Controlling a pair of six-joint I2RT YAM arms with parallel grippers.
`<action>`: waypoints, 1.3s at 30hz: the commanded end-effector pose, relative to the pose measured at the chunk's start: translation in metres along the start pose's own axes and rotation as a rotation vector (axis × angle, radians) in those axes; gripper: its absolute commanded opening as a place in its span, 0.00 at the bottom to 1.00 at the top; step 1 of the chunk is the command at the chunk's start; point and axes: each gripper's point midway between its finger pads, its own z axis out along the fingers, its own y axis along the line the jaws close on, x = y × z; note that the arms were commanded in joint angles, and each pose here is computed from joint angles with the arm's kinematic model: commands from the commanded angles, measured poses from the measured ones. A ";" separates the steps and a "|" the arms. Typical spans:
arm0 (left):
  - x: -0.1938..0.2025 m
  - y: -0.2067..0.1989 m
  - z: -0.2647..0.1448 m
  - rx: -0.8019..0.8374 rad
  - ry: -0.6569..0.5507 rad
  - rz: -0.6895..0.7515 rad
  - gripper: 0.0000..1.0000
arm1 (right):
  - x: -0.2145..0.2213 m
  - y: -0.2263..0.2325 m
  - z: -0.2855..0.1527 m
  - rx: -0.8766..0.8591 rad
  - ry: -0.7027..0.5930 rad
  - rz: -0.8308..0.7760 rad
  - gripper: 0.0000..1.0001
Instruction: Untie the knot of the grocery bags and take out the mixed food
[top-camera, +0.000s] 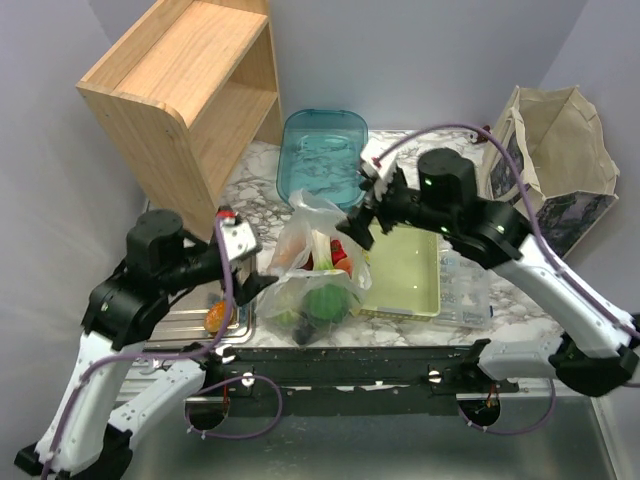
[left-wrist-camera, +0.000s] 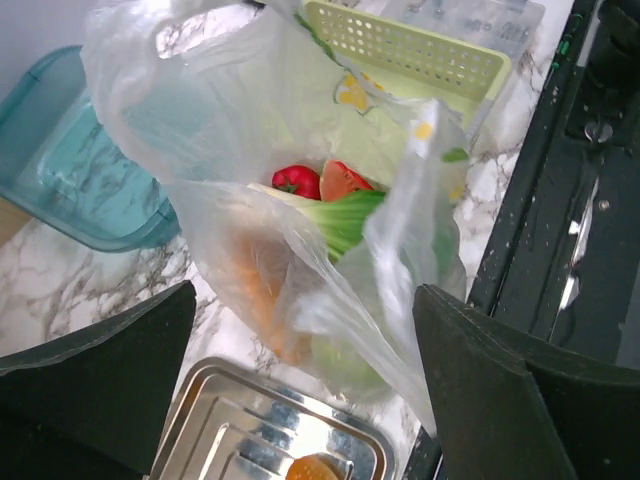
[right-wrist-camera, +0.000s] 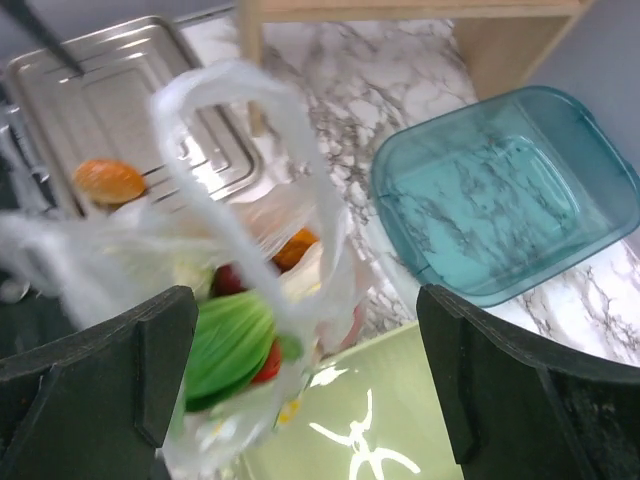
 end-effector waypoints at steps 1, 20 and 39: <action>-0.002 0.036 0.040 -0.023 0.035 -0.136 0.88 | 0.014 -0.036 0.053 0.162 0.073 0.082 1.00; 0.161 0.057 0.037 -0.171 0.537 -0.128 0.31 | 0.053 -0.067 0.049 -0.016 0.102 0.316 0.01; 0.017 0.044 0.025 -0.017 0.121 0.137 0.74 | 0.084 -0.004 0.045 -0.340 0.153 0.551 0.01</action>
